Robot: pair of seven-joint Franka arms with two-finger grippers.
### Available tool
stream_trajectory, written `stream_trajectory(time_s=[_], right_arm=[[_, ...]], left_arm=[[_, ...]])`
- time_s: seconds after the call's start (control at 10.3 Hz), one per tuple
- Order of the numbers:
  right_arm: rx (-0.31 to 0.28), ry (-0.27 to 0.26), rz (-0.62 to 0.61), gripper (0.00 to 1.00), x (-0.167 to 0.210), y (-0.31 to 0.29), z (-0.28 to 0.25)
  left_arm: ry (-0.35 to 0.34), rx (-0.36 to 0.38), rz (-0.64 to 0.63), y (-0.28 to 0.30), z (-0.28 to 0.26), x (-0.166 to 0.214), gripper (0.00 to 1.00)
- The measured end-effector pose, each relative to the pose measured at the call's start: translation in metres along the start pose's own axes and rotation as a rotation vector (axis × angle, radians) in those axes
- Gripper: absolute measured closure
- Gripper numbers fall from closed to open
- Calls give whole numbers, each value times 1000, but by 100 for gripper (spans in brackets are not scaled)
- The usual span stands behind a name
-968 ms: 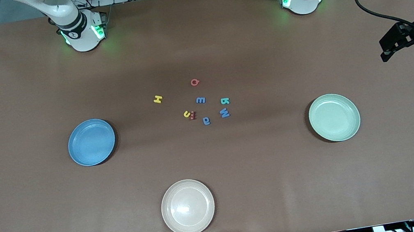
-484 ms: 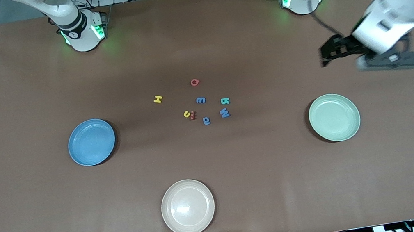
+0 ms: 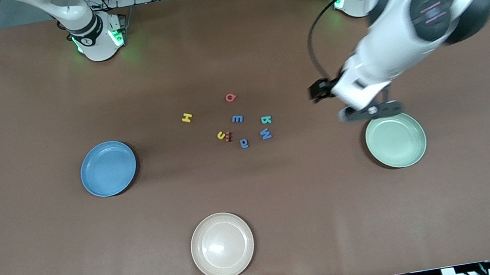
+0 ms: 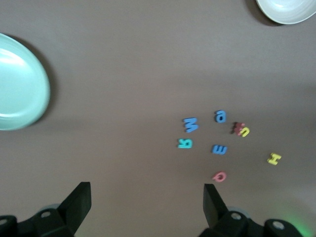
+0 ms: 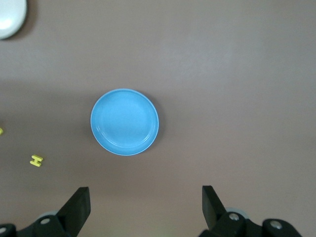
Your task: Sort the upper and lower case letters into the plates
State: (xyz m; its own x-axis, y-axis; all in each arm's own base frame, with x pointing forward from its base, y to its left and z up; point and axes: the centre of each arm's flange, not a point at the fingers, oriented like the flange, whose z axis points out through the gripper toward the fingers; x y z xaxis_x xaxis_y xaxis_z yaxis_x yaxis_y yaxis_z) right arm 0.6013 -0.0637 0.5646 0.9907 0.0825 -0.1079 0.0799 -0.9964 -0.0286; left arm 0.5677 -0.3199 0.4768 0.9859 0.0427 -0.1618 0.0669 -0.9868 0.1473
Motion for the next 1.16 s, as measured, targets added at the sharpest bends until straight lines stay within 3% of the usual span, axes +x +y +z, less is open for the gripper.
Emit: stream_trajectory(time_s=[0.19,0.48,0.58,0.77,1.16], right_arm=[[-14,-19,-12,0,35,-19,44],[-10,-32,38,0,40,-25,53],[-7,-41,62,0,44,-31,60],[5,-37,117,0,58,-49,79],[-1,11,262,0,78,-141,120]], left_arm=[[-5,23,-81,35,56,2,0],[12,61,-146,55,136,11,0],[30,112,-110,59,165,7,0],[78,300,21,76,207,-25,4],[35,220,-30,83,204,-27,0]])
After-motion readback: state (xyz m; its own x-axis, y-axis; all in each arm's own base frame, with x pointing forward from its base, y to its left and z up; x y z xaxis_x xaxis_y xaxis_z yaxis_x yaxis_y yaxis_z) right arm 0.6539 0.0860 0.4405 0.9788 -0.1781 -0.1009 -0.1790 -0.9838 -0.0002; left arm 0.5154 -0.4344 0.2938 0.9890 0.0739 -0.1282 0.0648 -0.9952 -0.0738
